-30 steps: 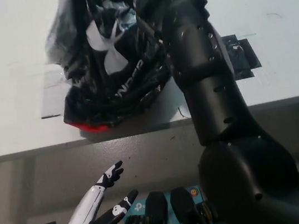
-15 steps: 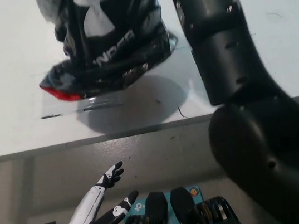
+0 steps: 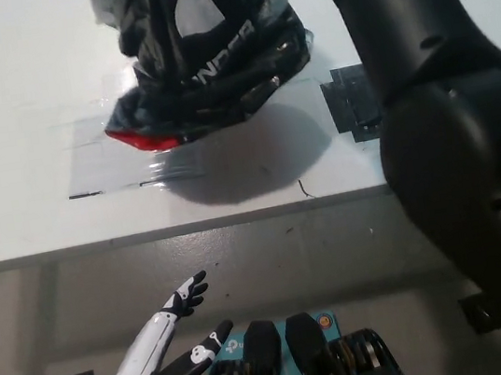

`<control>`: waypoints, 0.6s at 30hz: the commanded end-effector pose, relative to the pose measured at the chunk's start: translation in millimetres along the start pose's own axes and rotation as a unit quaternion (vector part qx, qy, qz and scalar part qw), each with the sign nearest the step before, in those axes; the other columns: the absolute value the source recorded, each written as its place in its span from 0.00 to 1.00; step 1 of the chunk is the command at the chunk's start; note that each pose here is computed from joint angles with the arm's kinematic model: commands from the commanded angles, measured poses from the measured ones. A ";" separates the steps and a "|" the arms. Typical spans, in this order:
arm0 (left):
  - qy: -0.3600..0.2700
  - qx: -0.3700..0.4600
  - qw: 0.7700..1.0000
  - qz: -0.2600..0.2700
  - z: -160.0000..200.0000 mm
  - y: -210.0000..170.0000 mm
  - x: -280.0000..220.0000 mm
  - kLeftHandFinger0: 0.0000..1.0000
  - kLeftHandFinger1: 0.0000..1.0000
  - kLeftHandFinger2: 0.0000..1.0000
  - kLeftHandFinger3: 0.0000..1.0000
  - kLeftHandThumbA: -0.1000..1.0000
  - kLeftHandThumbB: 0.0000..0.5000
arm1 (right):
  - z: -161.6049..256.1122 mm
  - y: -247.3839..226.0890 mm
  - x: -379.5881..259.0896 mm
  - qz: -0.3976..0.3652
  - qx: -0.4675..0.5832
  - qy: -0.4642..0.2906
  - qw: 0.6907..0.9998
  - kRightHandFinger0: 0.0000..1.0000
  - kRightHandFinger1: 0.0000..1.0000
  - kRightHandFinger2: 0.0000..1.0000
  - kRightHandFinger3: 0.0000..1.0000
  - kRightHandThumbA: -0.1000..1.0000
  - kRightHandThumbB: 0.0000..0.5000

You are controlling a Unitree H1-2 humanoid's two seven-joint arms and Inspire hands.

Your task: The robot uses its right hand to pick up a bag of coffee beans and puts it in the black plastic bag, then the robot grabs the top of the bag and lifts it.

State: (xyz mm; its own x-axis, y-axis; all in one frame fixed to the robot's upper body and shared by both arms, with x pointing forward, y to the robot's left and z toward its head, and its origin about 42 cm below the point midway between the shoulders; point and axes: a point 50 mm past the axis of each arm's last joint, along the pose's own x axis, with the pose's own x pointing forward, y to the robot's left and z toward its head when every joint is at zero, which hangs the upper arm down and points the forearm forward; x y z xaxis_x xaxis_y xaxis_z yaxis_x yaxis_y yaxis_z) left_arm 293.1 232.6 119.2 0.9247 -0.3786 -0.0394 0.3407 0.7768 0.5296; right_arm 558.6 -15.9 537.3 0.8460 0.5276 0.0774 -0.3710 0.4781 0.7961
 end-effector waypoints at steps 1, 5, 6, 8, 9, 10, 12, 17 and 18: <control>-0.030 0.006 1.000 0.005 9.7 0.6 -0.7 0.95 0.93 0.99 1.00 0.77 0.27 | 61.3 119.5 -18.5 0.109 -0.088 -0.082 0.987 0.00 0.09 0.53 0.63 0.00 0.21; -0.032 0.010 0.999 0.004 10.6 1.3 -1.5 0.94 0.92 0.99 1.00 0.77 0.27 | 50.0 92.6 -9.2 0.086 -0.098 -0.076 0.989 0.00 0.09 0.56 0.71 0.00 0.14; -0.032 0.010 0.999 0.004 10.7 1.1 -1.6 0.94 0.92 0.99 1.00 0.77 0.27 | 46.7 84.6 -7.0 0.080 -0.101 -0.074 0.989 0.00 0.10 0.58 0.75 0.00 0.13; -0.035 0.009 0.999 0.004 11.1 0.5 -1.5 0.94 0.92 0.98 1.00 0.77 0.26 | 35.8 58.5 -1.1 0.066 -0.108 -0.067 0.990 0.00 0.15 0.62 0.82 0.00 0.14; -0.034 0.008 0.999 0.003 11.2 0.5 -1.7 0.94 0.92 0.98 1.00 0.77 0.26 | 29.2 44.3 1.5 0.058 -0.106 -0.063 0.991 0.00 0.16 0.62 0.82 0.00 0.17; -0.034 0.006 0.999 0.002 11.5 0.5 -1.2 0.94 0.92 0.98 1.00 0.77 0.27 | 22.7 29.7 3.8 0.048 -0.105 -0.060 0.991 0.00 0.18 0.62 0.79 0.00 0.19; -0.037 0.005 0.999 0.002 12.0 0.7 -0.3 0.93 0.91 0.97 1.00 0.76 0.26 | 16.2 14.2 5.7 0.037 -0.108 -0.057 0.992 0.00 0.18 0.62 0.80 0.00 0.20; -0.038 0.009 0.999 -0.002 14.9 2.4 -0.2 0.93 0.91 0.96 1.00 0.75 0.24 | -8.5 -52.3 6.7 -0.006 -0.133 -0.048 0.990 0.00 0.14 0.54 0.75 0.00 0.27; -0.040 0.008 0.999 -0.002 14.9 2.2 0.1 0.93 0.91 0.96 1.00 0.75 0.24 | -9.2 -58.2 6.0 -0.010 -0.136 -0.046 0.990 0.00 0.14 0.54 0.75 0.00 0.27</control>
State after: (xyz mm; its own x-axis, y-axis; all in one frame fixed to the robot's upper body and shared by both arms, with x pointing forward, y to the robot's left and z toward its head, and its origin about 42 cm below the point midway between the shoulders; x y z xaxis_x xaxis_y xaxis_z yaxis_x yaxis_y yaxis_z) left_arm 292.3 229.3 121.1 0.9196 -0.3919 -0.0294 0.3464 0.7731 0.5313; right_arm 575.7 -15.7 475.8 0.8699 0.4929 -0.0188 -0.3465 0.6377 0.6879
